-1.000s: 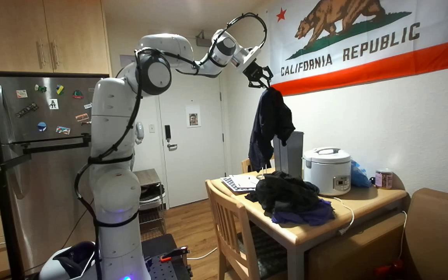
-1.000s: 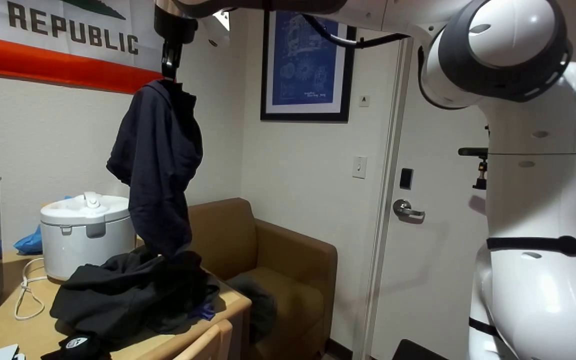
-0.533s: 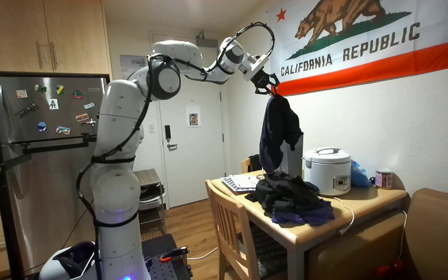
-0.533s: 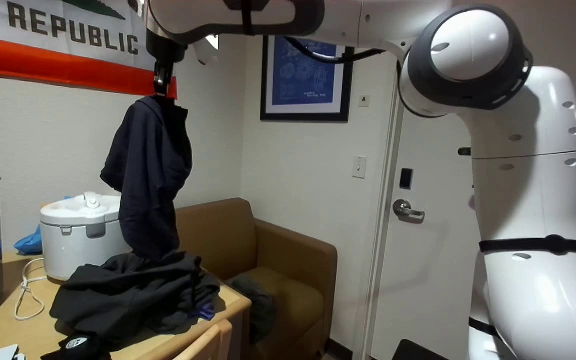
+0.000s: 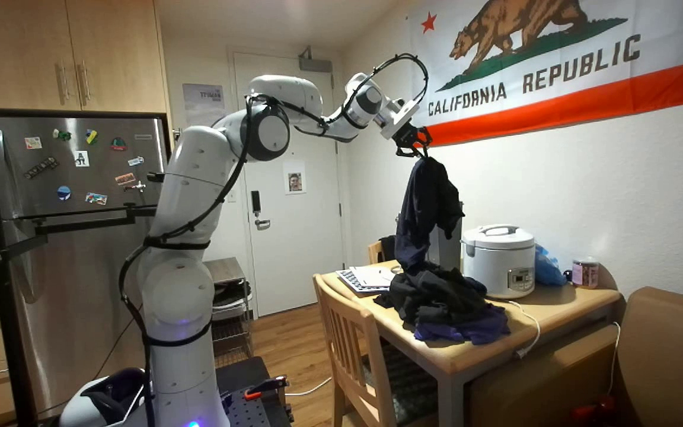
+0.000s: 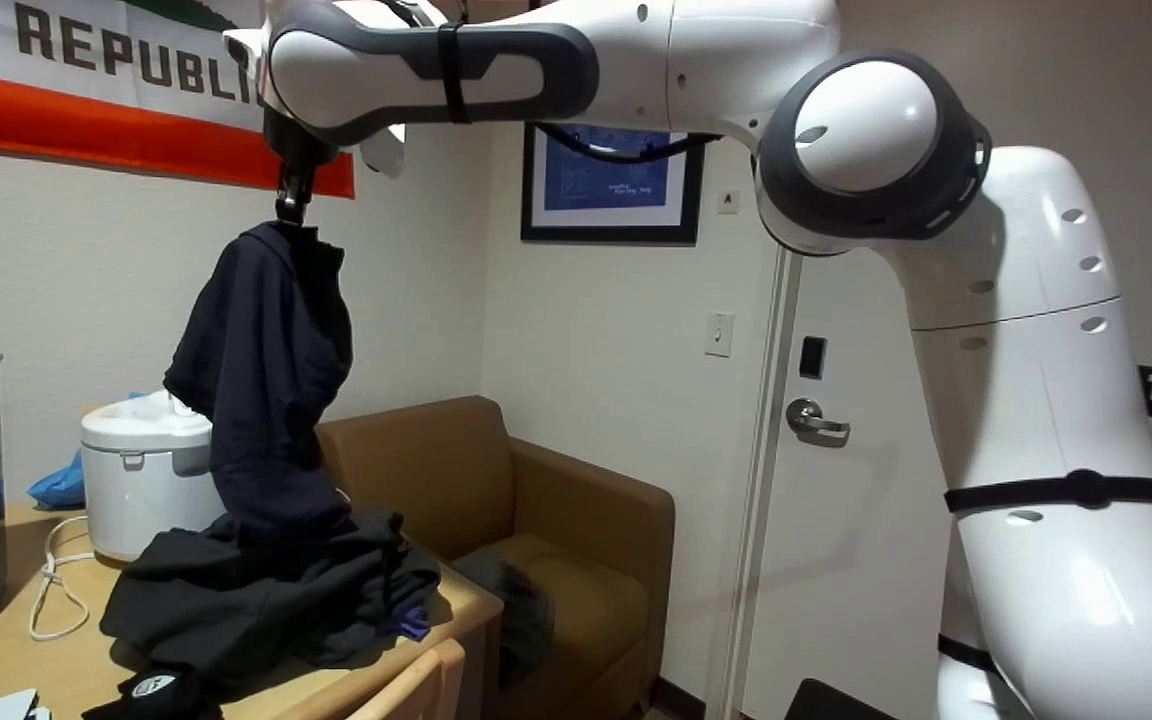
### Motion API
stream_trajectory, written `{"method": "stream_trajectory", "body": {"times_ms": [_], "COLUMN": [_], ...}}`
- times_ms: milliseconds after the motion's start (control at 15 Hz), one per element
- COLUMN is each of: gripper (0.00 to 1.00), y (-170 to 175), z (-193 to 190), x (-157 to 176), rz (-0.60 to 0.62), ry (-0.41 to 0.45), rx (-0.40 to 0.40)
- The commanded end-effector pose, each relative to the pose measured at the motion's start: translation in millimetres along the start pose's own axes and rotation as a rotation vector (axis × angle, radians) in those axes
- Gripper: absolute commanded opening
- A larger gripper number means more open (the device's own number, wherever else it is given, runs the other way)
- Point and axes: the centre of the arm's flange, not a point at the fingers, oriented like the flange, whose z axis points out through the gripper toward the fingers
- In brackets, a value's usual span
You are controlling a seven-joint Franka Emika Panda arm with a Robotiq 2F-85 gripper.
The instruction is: Remove the clothing from the backrest of the chair and place them on the table
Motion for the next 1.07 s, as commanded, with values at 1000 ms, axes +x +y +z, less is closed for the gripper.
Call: {"method": "stream_trajectory", "body": {"times_ms": [1000], "gripper": [0.02], "y": [-57.5], "z": [83.6], "x": [-17.8], "rz": [0.047], "ry": [-0.033], "rx": [0.266]}}
